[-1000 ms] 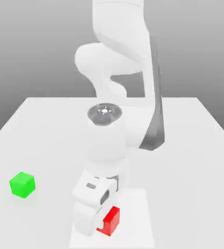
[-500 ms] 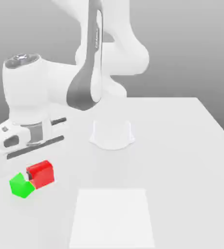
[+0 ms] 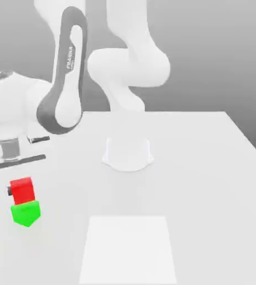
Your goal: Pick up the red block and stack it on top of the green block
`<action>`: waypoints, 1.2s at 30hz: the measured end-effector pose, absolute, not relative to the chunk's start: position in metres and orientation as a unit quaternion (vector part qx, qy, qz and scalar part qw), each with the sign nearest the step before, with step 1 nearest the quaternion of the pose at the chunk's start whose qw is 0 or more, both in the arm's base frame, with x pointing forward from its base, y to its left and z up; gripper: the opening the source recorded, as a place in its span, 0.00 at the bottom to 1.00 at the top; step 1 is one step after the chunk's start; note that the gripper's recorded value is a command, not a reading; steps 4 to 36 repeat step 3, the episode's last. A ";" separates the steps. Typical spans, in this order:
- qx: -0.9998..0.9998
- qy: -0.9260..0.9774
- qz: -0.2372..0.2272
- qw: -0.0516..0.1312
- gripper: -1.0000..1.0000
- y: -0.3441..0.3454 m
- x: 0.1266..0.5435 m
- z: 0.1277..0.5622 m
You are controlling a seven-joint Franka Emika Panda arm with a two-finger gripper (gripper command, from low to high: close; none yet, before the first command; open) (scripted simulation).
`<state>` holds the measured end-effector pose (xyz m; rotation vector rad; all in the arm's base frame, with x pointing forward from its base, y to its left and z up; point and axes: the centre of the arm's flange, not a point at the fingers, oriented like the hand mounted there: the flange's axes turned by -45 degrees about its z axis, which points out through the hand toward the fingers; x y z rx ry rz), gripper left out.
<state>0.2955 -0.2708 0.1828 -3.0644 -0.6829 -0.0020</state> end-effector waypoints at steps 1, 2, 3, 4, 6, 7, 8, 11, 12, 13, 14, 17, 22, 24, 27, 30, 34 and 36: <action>-0.976 -0.218 -0.001 0.001 1.00 -0.271 0.295 0.183; -0.976 -0.218 -0.001 0.001 1.00 -0.271 0.295 0.183; -0.976 -0.218 -0.001 0.001 1.00 -0.271 0.295 0.183; -0.976 -0.218 -0.001 0.001 1.00 -0.271 0.295 0.183; -0.976 -0.218 -0.001 0.001 1.00 -0.271 0.295 0.183; -0.976 -0.218 -0.001 0.001 1.00 -0.271 0.295 0.183; -0.976 -0.218 -0.001 0.001 1.00 -0.271 0.295 0.183; -0.976 -0.218 -0.001 0.001 1.00 -0.271 0.295 0.183; -0.976 -0.218 -0.001 0.001 1.00 -0.271 0.295 0.183; -0.976 -0.218 -0.001 0.001 1.00 -0.271 0.295 0.183; -0.976 -0.218 -0.001 0.001 1.00 -0.271 0.295 0.183; -0.976 -0.218 -0.001 0.001 1.00 -0.271 0.295 0.183; -0.976 -0.218 -0.001 0.001 1.00 -0.271 0.295 0.183; -0.976 -0.218 -0.001 0.001 1.00 -0.271 0.295 0.183; -0.976 -0.218 -0.001 0.001 1.00 -0.271 0.295 0.183; -0.976 -0.218 -0.001 0.001 1.00 -0.271 0.295 0.183; -0.976 -0.218 -0.001 0.001 1.00 -0.271 0.295 0.183; -0.976 -0.218 -0.001 0.001 1.00 -0.271 0.295 0.183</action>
